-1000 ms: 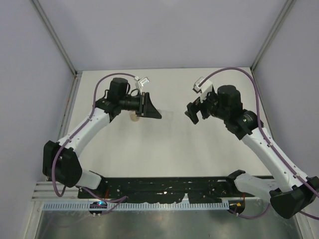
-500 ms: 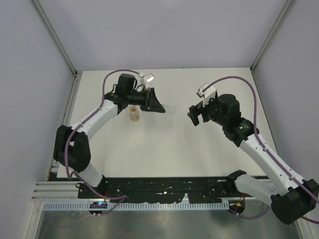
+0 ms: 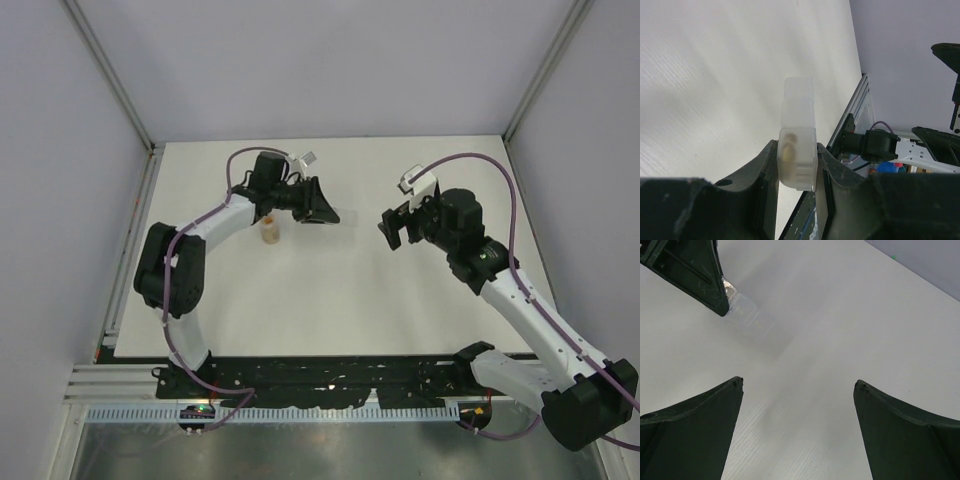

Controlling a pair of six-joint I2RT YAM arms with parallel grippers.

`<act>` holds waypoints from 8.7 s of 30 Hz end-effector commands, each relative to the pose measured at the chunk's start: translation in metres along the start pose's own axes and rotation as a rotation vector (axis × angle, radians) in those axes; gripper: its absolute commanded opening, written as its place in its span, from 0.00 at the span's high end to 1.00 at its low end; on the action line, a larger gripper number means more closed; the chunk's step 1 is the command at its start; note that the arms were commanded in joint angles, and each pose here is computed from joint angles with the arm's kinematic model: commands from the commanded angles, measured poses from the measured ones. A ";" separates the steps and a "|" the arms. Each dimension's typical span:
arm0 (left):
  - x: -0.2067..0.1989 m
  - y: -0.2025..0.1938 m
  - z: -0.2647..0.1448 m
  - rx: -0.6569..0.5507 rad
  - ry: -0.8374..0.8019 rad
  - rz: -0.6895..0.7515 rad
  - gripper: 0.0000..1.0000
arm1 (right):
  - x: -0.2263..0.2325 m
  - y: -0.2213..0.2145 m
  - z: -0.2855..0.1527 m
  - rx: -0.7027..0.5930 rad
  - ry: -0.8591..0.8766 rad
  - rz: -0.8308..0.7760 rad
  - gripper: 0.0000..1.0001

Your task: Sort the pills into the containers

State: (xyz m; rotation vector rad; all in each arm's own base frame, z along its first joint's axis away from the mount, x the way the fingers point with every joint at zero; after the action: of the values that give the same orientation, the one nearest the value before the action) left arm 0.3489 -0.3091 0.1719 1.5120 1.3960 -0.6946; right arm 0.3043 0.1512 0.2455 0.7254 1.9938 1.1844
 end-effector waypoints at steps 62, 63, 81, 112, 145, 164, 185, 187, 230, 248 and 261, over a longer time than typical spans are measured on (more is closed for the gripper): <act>0.079 -0.023 0.093 0.127 0.185 -0.057 0.66 | 0.001 0.013 -0.010 -0.089 0.004 -0.068 0.05; 0.079 -0.023 0.093 0.127 0.187 -0.055 0.65 | 0.000 0.013 -0.010 -0.091 0.004 -0.069 0.05; 0.086 -0.023 0.091 0.129 0.232 -0.051 0.48 | 0.002 0.012 -0.009 -0.087 0.010 -0.069 0.05; 0.093 -0.017 0.071 0.085 0.359 0.036 0.36 | 0.001 0.009 -0.009 -0.080 0.009 -0.074 0.05; -0.044 0.023 -0.091 -0.333 0.449 0.730 0.23 | -0.017 0.002 -0.013 -0.055 -0.082 -0.081 0.05; -0.086 -0.005 -0.240 -0.738 0.614 0.850 0.00 | -0.012 0.003 -0.010 -0.053 -0.052 -0.048 0.05; -0.039 -0.015 -0.269 -0.864 0.635 0.718 0.01 | -0.022 0.007 -0.014 -0.037 -0.107 -0.002 0.05; -0.033 -0.013 -0.271 -0.873 0.647 0.708 0.00 | -0.025 0.009 -0.015 -0.035 -0.121 -0.003 0.05; 0.001 0.006 -0.253 -0.996 0.562 0.741 0.00 | -0.082 -0.015 -0.025 0.011 -0.507 -0.010 0.05; 0.011 0.003 -0.252 -1.016 0.552 0.750 0.00 | -0.081 -0.020 -0.028 -0.004 -0.515 -0.036 0.05; 0.014 0.001 -0.250 -1.010 0.543 0.743 0.00 | -0.079 -0.021 -0.027 -0.004 -0.508 -0.046 0.05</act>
State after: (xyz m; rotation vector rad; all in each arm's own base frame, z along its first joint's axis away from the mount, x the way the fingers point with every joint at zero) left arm 0.3069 -0.0785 0.2448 1.2629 1.1693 0.8132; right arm 0.3259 0.0697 0.2389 0.8975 1.6386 0.8310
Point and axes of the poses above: each gripper's point midway between its finger pads, its own z axis out along the fingers, its own x axis along the line the jaws close on, y = z × x, the point moved 1 cm from there along -z, back along the fingers, and after that the axes turned 10 degrees about -z, right-handed, at the moved point
